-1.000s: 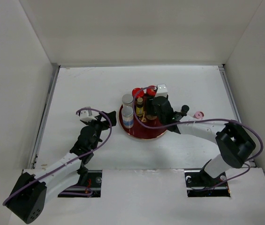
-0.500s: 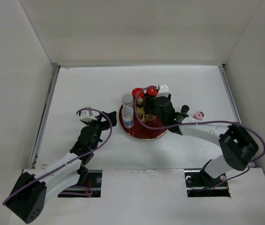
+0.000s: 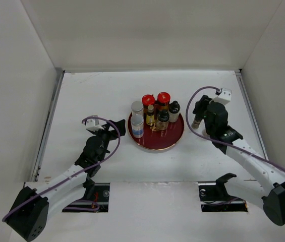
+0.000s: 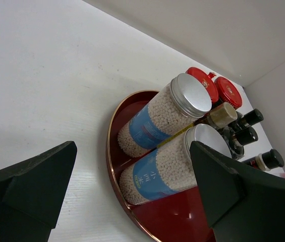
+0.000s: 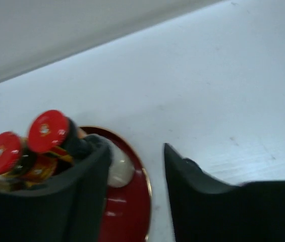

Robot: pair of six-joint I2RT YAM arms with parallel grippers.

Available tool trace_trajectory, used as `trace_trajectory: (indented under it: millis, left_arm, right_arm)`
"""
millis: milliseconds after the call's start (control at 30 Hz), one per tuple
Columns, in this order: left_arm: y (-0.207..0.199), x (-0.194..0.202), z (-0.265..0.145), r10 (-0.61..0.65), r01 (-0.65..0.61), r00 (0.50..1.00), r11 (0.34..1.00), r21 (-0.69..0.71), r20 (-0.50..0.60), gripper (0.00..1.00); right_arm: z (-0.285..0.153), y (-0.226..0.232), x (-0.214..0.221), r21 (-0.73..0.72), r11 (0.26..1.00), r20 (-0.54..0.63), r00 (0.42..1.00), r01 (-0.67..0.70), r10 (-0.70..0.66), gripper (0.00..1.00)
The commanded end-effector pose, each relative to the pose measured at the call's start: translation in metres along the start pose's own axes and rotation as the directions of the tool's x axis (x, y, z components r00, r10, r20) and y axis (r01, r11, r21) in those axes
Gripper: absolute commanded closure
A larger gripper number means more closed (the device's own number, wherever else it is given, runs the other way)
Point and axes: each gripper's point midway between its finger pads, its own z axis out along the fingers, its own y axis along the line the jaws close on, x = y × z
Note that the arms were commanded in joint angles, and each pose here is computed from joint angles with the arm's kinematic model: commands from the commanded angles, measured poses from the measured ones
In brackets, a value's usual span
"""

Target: Organize the condiment bottles

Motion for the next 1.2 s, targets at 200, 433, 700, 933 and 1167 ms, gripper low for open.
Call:
trace_trajectory:
  millis: [200, 433, 700, 933, 1167]
  left_arm:
    - [-0.007, -0.005, 0.0, -0.013, 0.013, 1.0, 0.999, 0.029, 0.023, 0.0]
    - [-0.01, -0.006, -0.002, -0.02, 0.019, 0.999, 0.999, 0.041, 0.025, 0.0]
    - [-0.01, -0.005, -0.001, -0.02, 0.019, 1.0, 0.999, 0.041, 0.02, 0.0]
    - [-0.009, -0.001, 0.0, -0.016, 0.016, 1.0, 0.999, 0.036, 0.009, 0.0]
    - [-0.006, 0.002, 0.002, -0.015, 0.015, 1.0, 1.0, 0.026, 0.0, 0.0]
  right_arm:
    - [0.021, -0.049, 0.041, 0.174, 0.984, -0.143, 0.989, 0.049, -0.024, 0.27]
    - [0.035, -0.047, 0.056, 0.17, 0.983, -0.197, 0.98, 0.069, -0.035, 0.28]
    - [0.044, -0.048, 0.076, 0.177, 0.98, -0.24, 0.97, 0.087, -0.042, 0.35]
    - [0.049, -0.047, 0.077, 0.178, 0.98, -0.231, 0.972, 0.092, -0.049, 0.49]
    - [0.039, -0.044, 0.057, 0.193, 0.975, -0.177, 0.981, 0.113, -0.079, 0.6]
